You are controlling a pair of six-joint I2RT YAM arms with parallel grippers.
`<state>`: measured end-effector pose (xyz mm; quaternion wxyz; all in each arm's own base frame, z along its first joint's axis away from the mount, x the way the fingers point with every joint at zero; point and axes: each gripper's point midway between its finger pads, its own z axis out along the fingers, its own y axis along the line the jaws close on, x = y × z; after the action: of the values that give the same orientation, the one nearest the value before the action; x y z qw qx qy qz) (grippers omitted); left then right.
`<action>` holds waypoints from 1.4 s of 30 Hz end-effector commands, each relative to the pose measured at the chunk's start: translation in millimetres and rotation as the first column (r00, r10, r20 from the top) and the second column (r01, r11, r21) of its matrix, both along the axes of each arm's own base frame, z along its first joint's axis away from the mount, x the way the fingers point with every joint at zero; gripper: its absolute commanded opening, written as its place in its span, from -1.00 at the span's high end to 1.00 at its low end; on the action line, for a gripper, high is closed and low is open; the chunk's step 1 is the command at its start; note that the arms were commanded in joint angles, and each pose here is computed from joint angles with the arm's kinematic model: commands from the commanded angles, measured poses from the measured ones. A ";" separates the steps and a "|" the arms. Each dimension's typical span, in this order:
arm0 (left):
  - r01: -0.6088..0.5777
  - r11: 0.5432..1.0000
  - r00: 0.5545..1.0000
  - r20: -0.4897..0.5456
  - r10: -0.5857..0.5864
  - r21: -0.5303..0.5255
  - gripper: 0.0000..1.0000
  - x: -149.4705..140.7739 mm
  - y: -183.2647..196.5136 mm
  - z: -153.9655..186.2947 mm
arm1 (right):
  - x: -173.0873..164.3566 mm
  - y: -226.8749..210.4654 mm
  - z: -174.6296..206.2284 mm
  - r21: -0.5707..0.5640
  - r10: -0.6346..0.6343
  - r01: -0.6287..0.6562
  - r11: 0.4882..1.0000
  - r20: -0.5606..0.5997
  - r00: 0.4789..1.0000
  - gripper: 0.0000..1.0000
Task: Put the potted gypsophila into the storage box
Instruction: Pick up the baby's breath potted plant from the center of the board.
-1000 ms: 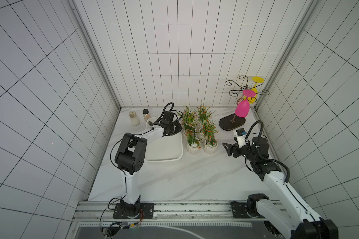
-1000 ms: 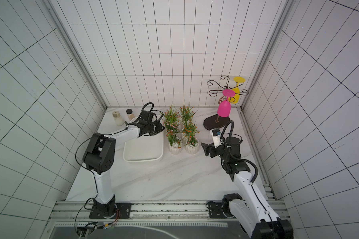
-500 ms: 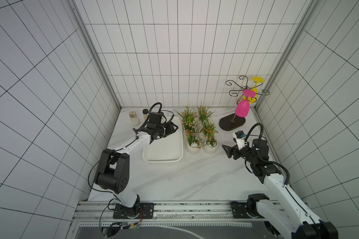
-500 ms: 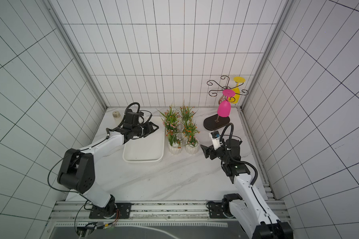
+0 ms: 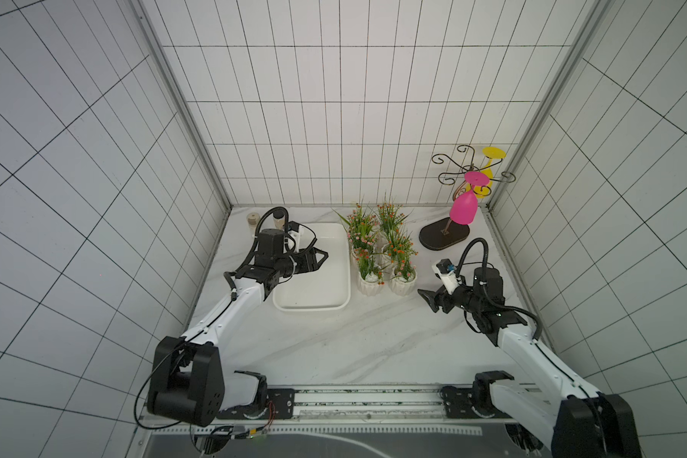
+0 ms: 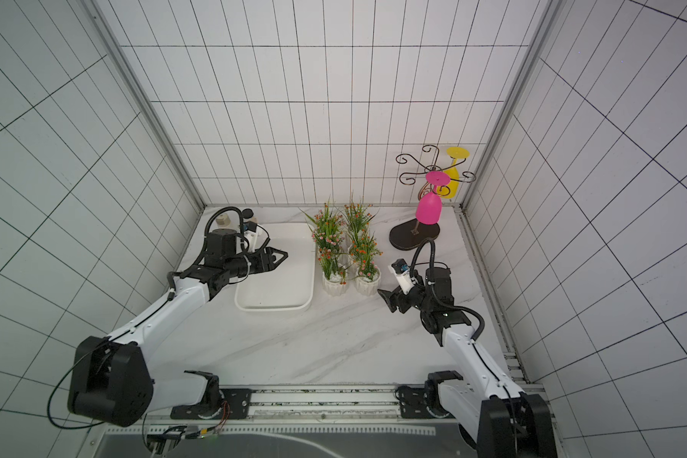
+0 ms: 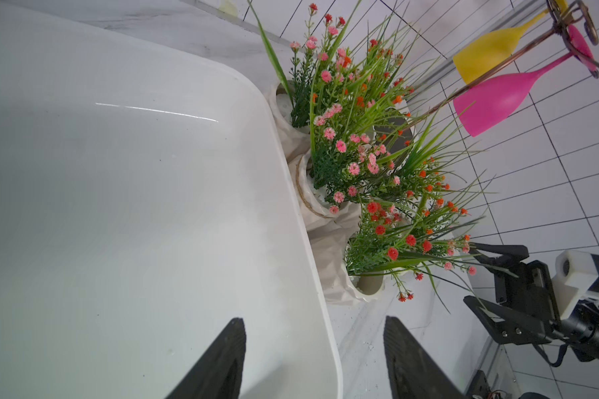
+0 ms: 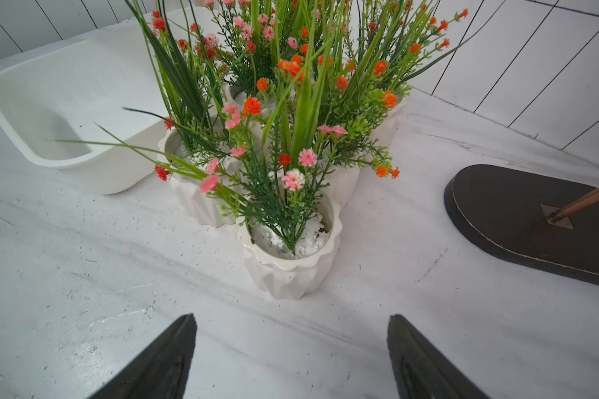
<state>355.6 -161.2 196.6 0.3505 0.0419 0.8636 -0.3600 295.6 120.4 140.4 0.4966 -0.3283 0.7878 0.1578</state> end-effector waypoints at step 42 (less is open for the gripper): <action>0.093 0.993 0.994 0.067 -0.087 -0.077 -0.37 -8.2 -1.4 9.9 | 52.0 50.4 -24.6 -0.044 0.257 -0.254 0.966 0.070 0.964 -0.99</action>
<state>348.4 -162.7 196.8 0.3477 0.0696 0.8441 -0.4022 325.4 160.7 80.5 0.4569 -0.4338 0.7515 0.1956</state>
